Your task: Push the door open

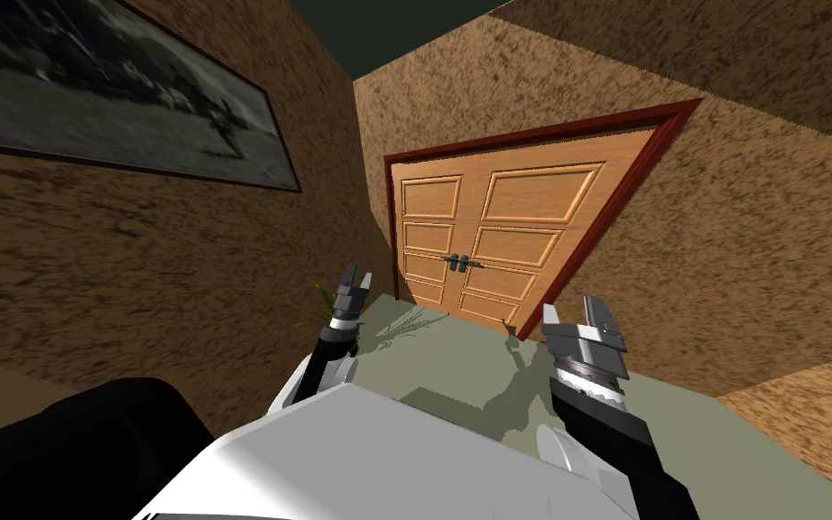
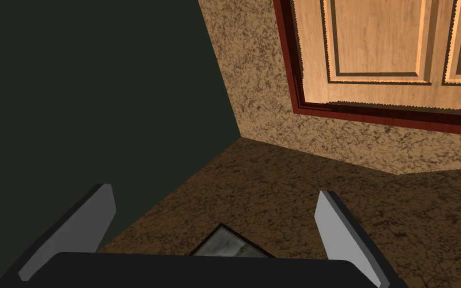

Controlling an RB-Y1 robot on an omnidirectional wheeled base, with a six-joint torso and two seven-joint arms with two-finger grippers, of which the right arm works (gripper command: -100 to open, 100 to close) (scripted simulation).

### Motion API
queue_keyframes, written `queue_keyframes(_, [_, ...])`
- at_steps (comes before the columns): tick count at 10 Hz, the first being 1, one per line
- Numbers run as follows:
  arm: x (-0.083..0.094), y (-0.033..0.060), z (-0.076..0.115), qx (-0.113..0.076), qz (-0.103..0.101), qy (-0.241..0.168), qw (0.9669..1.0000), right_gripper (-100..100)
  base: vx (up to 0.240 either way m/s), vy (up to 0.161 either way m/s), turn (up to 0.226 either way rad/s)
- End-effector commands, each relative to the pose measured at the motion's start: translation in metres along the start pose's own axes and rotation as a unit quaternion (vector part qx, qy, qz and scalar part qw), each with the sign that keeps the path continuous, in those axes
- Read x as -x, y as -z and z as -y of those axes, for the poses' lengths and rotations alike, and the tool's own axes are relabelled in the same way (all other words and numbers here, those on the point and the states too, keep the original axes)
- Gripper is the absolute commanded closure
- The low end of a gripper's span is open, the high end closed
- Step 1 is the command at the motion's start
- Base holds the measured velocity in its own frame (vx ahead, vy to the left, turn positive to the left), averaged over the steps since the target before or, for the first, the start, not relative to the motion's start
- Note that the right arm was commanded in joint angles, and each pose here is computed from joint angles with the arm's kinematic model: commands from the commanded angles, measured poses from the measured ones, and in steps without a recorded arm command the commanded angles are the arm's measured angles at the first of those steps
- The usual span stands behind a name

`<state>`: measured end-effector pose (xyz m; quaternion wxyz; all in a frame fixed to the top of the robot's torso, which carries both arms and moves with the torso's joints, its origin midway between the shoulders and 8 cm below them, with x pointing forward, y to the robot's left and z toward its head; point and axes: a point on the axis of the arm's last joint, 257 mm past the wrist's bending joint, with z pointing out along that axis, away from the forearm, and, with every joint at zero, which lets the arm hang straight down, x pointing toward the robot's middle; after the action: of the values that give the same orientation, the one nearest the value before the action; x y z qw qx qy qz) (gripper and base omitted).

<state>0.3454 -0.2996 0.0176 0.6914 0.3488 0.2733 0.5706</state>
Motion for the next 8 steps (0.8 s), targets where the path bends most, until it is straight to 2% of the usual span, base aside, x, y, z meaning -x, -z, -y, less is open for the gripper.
queue_keyframes(1, [-0.001,0.0005,0.010,-0.007,-0.005,-0.003,1.0000,-100,0.056,0.001,0.037])
queue_keyframes(8, [-0.005,0.0047,0.067,-0.049,-0.027,-0.018,0.9983,-100,0.118,0.016,0.031])
